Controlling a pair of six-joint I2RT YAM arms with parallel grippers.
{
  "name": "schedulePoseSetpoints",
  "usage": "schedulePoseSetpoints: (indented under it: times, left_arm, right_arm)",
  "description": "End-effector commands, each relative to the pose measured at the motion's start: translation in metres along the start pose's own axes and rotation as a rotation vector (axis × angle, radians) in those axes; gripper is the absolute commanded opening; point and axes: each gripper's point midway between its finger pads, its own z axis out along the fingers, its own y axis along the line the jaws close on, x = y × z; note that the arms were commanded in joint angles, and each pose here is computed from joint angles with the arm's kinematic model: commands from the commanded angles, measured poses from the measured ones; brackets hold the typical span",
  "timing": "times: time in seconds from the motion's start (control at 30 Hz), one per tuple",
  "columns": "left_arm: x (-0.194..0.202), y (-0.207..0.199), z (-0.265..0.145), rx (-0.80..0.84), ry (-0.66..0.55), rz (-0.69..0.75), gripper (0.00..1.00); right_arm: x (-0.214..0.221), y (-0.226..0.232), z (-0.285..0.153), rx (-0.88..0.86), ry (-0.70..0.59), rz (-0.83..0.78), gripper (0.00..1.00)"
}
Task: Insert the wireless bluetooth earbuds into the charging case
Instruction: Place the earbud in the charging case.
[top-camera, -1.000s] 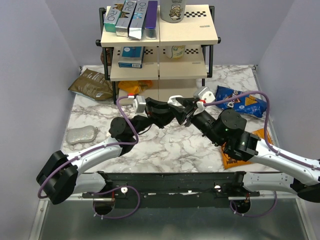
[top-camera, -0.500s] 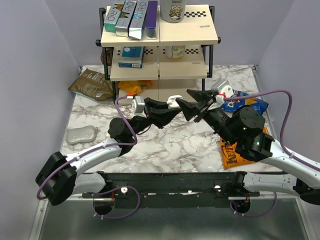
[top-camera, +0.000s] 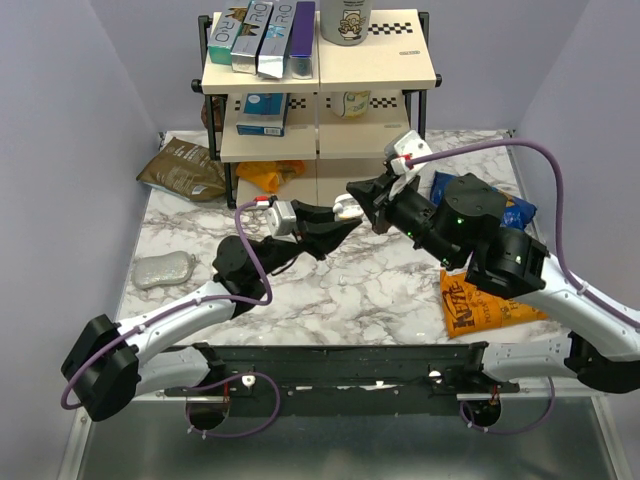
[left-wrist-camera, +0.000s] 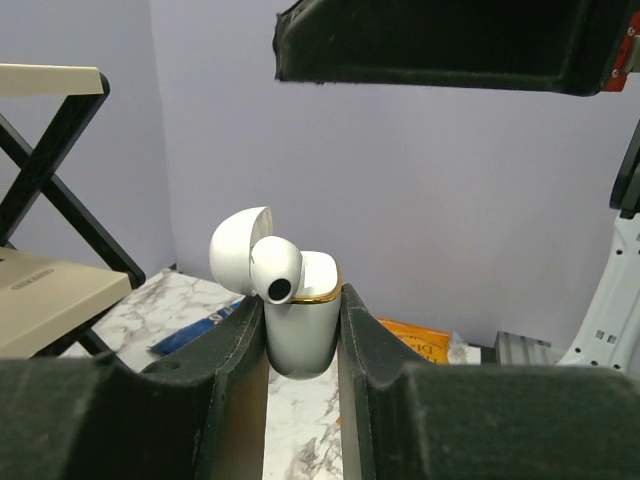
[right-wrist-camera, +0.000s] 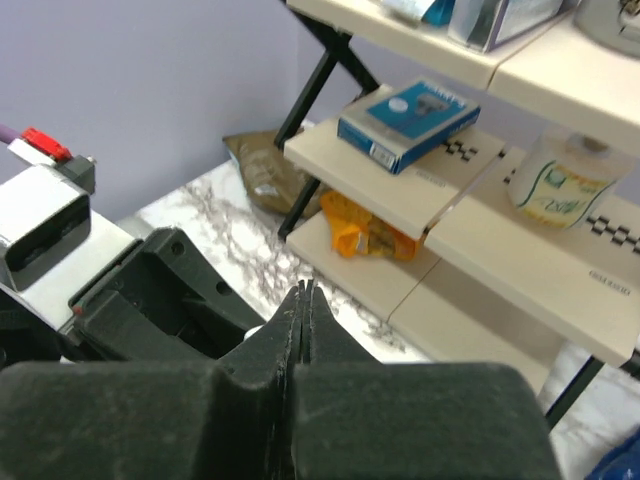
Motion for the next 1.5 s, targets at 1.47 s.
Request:
schedulePoseSetpoints:
  times: [1.47]
  left_arm:
    - [-0.016,0.006,-0.009,-0.06,-0.01,0.131,0.0]
  right_arm:
    - [0.058,0.025,0.012,-0.037,0.268,0.018,0.01]
